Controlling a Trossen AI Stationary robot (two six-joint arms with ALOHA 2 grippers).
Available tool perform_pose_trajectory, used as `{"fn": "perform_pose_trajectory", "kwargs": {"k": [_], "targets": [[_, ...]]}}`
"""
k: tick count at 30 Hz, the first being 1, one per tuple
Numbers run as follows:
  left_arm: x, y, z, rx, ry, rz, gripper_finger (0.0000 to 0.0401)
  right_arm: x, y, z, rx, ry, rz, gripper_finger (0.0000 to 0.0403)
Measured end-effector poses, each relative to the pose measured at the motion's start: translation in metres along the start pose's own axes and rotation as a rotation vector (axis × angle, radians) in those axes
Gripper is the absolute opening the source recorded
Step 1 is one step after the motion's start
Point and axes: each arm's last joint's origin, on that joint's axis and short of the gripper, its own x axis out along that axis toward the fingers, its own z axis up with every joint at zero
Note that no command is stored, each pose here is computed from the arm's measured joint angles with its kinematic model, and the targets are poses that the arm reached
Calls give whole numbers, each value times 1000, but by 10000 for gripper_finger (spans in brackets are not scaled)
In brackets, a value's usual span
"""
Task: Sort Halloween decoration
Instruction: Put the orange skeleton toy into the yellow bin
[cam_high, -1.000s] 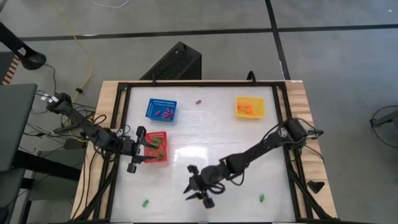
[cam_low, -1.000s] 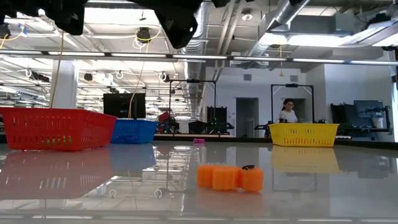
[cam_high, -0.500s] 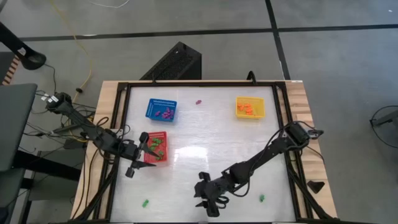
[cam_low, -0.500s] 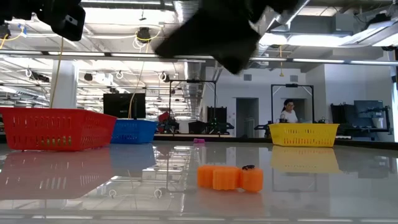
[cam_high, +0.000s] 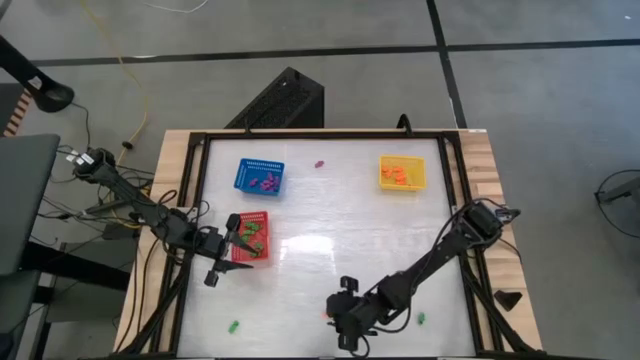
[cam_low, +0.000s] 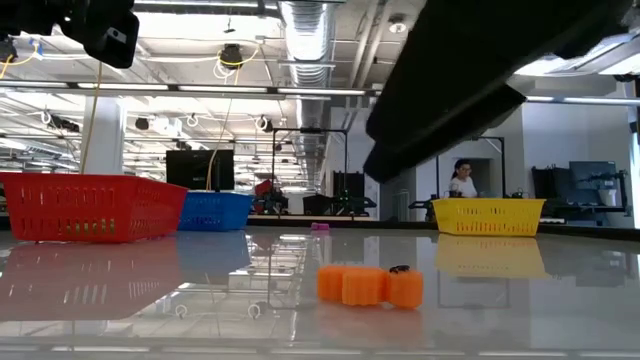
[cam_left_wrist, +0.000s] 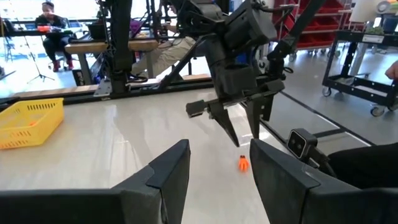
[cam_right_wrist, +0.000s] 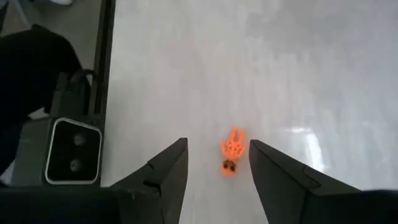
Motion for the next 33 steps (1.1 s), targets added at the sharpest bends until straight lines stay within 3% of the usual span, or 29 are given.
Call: {"fn": "perform_pose_trajectory", "kwargs": {"k": [11, 23, 33], "targets": [[0, 0, 0, 0, 1, -1, 160, 10, 10, -12, -27, -104, -93, 199], [0, 0, 0, 4, 3, -1, 160, 49, 12, -42, -51, -135, -162, 199], [0, 0, 0, 4, 1, 0, 160, 53, 11, -48, -70, -130, -192, 195]]}}
